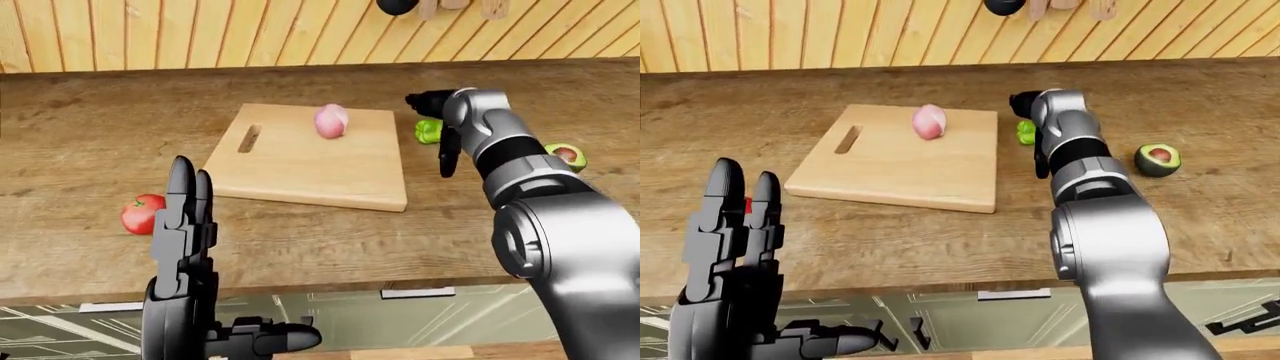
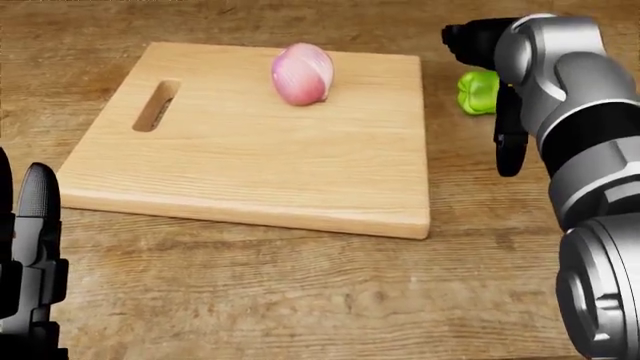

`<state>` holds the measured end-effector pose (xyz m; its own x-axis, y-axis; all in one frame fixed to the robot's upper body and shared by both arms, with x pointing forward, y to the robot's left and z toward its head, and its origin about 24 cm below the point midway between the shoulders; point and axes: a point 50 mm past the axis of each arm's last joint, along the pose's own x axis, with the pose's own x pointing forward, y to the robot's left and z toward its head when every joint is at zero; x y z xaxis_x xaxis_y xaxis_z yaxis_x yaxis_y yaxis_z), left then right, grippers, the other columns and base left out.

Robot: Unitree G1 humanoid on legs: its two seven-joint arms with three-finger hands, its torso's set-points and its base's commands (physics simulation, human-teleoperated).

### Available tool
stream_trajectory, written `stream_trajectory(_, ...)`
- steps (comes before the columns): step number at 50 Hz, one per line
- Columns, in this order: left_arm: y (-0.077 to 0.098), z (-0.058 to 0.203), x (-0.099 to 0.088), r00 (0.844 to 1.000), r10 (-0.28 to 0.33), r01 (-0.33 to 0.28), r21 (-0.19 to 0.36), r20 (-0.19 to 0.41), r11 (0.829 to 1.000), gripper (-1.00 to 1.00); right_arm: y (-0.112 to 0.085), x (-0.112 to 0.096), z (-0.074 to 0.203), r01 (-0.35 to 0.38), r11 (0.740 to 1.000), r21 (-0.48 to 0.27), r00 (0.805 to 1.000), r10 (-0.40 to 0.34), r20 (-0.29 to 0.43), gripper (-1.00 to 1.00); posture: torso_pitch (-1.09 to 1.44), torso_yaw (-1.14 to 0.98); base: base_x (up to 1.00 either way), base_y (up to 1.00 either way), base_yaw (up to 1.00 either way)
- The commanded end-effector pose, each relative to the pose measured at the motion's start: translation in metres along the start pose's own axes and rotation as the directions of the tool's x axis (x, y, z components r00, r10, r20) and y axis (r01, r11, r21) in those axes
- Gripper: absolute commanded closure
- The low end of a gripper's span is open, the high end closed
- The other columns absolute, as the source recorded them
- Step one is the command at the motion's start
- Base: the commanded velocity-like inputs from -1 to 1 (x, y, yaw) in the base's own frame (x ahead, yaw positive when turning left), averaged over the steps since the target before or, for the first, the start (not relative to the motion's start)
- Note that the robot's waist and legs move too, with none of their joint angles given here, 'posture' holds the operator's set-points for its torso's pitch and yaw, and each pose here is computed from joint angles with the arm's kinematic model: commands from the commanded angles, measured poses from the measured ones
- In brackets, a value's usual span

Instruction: Place the avocado, onion, tomato and bell pepper on the cutting board.

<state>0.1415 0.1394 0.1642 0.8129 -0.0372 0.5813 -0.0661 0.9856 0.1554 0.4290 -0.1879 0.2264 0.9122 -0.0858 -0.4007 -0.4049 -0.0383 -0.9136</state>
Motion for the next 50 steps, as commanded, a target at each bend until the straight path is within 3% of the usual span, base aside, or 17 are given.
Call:
stream_trajectory(1, 0.002, 0.012, 0.002, 0.997, 0.011, -0.011, -0.003, 0.070, 1.000, -1.00, -0.020, -0.008, -0.001, 0.073, 0.997, 0.001, 0.997, -0.073, 0.000, -1.00, 0.00, 0.00, 0.00, 0.00, 0.00)
stream_trajectory(6, 0.001, 0.012, 0.002, 0.998, 0.011, -0.011, -0.003, 0.069, 1.000, -1.00, -0.018, -0.008, -0.003, 0.054, 0.998, 0.022, 0.999, -0.054, -0.004, -1.00, 0.00, 0.00, 0.00, 0.00, 0.00)
stream_trajectory(7, 0.001, 0.012, 0.002, 0.998, 0.011, -0.011, -0.002, 0.069, 1.000, -1.00, -0.017, -0.007, -0.004, 0.044, 0.998, 0.038, 0.999, -0.044, -0.006, 0.26, 0.00, 0.00, 0.00, 0.00, 0.00)
stream_trajectory(8, 0.001, 0.012, 0.002, 0.998, 0.011, -0.011, -0.003, 0.069, 1.000, -1.00, -0.016, -0.007, -0.005, 0.032, 0.998, 0.058, 0.999, -0.032, -0.009, 1.00, 0.00, 0.00, 0.00, 0.00, 0.00)
stream_trajectory(22, 0.001, 0.012, 0.002, 0.998, 0.013, -0.013, -0.002, 0.069, 1.000, -1.00, -0.008, -0.005, -0.009, 0.000, 0.998, 0.070, 1.000, -0.001, 0.006, 1.00, 0.00, 0.00, 0.00, 0.00, 0.00)
stream_trajectory(25, 0.001, 0.012, 0.002, 0.998, 0.013, -0.013, -0.002, 0.068, 1.000, -1.00, -0.032, -0.013, -0.005, 0.127, 0.981, 0.146, 0.990, -0.134, 0.045, 1.00, 0.00, 0.00, 0.00, 0.00, 0.00)
stream_trajectory(27, 0.001, 0.012, 0.002, 0.998, 0.013, -0.012, -0.003, 0.068, 1.000, -1.00, -0.062, -0.027, -0.005, 0.273, 0.934, 0.232, 0.957, -0.288, 0.035, 1.00, 0.00, 0.00, 0.00, 0.00, 0.00)
stream_trajectory(30, 0.001, 0.012, 0.002, 0.998, 0.013, -0.013, -0.004, 0.068, 1.000, -1.00, -0.094, -0.046, -0.004, 0.412, 0.849, 0.331, 0.893, -0.449, 0.040, 1.00, 0.00, 0.00, 0.00, 0.00, 0.00)
stream_trajectory(32, 0.001, 0.012, 0.002, 0.998, 0.012, -0.012, -0.003, 0.068, 1.000, -1.00, -0.109, -0.056, -0.004, 0.503, 0.783, 0.365, 0.835, -0.550, 0.030, 1.00, 0.00, 0.00, 0.00, 0.00, 0.00)
stream_trajectory(33, 0.001, 0.011, 0.002, 0.998, 0.011, -0.011, -0.004, 0.067, 1.000, -1.00, -0.117, -0.063, -0.004, 0.571, 0.727, 0.382, 0.785, -0.619, 0.005, 1.00, 0.00, 0.00, 0.00, 0.00, 0.00)
stream_trajectory(34, 0.000, 0.012, 0.002, 0.998, 0.010, -0.010, 0.000, 0.068, 1.000, -1.00, -0.122, -0.066, -0.005, 0.605, 0.700, 0.379, 0.764, -0.645, -0.030, 1.00, 0.00, 0.00, 0.00, 0.00, 0.00)
stream_trajectory(35, 0.000, 0.011, 0.002, 0.998, 0.010, -0.010, -0.001, 0.068, 1.000, -1.00, -0.128, -0.071, -0.004, 0.645, 0.646, 0.408, 0.723, -0.690, -0.049, 1.00, 0.00, 0.00, 0.00, 0.00, 0.00)
stream_trajectory(37, 0.000, 0.011, 0.002, 0.998, 0.009, -0.009, 0.001, 0.069, 1.000, -1.00, -0.137, -0.079, 0.000, 0.687, 0.577, 0.442, 0.666, -0.743, -0.065, 1.00, 0.00, 0.00, 0.00, 0.00, 0.00)
stream_trajectory(38, 0.000, 0.011, 0.002, 0.998, 0.009, -0.009, 0.000, 0.069, 1.000, -1.00, -0.139, -0.081, 0.005, 0.682, 0.571, 0.457, 0.658, -0.752, -0.042, 1.00, 0.00, 0.00, 0.00, 0.00, 0.00)
stream_trajectory(41, 0.000, 0.011, 0.002, 0.998, 0.010, -0.010, 0.001, 0.070, 1.000, -1.00, -0.139, -0.080, 0.015, 0.664, 0.580, 0.471, 0.659, -0.752, -0.002, 1.00, 0.00, 0.00, 0.00, 0.00, 0.00)
stream_trajectory(48, 0.000, 0.011, 0.001, 0.997, 0.009, -0.010, 0.003, 0.071, 1.000, -1.00, -0.125, -0.070, 0.044, 0.560, 0.672, 0.484, 0.714, -0.688, 0.131, 1.00, 0.00, 0.00, 0.00, 0.00, 0.00)
stream_trajectory(50, 0.000, 0.011, 0.001, 0.997, 0.010, -0.010, 0.003, 0.070, 1.000, -1.00, -0.119, -0.064, 0.050, 0.536, 0.706, 0.463, 0.748, -0.652, 0.127, 1.00, 0.00, 0.00, 0.00, 0.00, 0.00)
